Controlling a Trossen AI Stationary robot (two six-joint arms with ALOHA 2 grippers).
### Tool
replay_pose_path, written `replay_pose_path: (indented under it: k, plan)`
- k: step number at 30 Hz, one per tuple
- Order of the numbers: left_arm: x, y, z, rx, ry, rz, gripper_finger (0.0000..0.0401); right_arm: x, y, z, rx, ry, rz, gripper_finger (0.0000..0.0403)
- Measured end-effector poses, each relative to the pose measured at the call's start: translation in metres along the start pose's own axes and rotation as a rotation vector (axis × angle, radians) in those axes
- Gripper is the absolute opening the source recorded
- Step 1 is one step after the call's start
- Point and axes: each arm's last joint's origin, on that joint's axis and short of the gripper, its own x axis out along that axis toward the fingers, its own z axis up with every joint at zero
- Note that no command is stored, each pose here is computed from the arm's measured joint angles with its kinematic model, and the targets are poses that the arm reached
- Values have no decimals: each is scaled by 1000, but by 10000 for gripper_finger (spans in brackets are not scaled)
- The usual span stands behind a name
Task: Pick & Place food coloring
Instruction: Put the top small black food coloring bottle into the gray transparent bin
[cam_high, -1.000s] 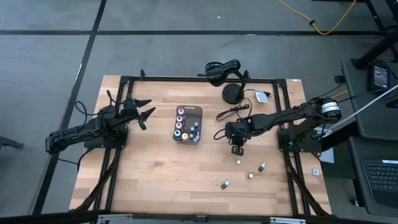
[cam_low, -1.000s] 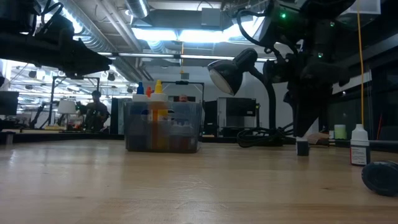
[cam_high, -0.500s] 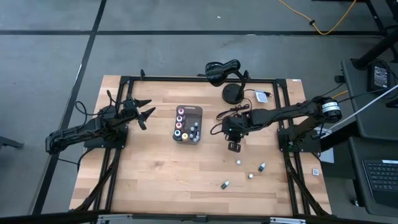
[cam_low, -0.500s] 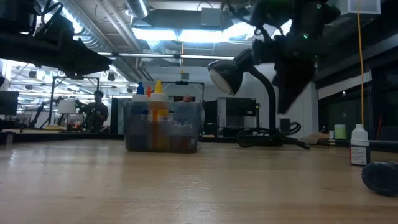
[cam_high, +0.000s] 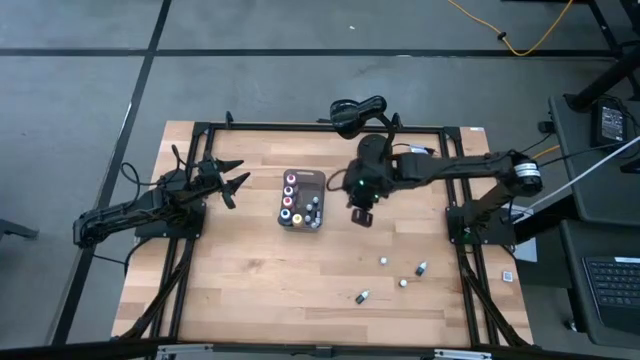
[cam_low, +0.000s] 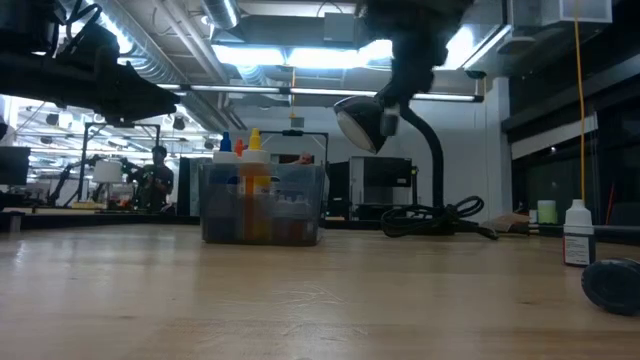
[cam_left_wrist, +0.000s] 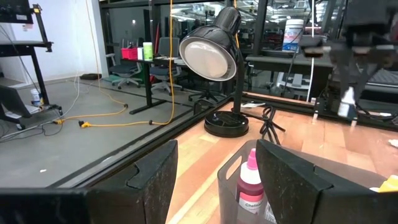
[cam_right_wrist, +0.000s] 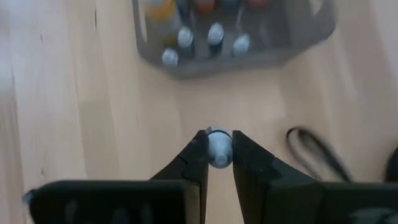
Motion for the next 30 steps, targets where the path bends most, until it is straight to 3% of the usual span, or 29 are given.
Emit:
replay_pose_path:
  k: [8, 16, 30]
  plan:
    - [0, 0, 0, 0, 0, 0, 212, 3, -17, 44, -45, -44, -27, 56]
    - [0, 0, 0, 0, 0, 0, 212, 34, -35, 79, -92, -36, -7, 56]
    - [0, 0, 0, 0, 0, 0, 212, 104, -53, 79, -182, 104, 2, 55]
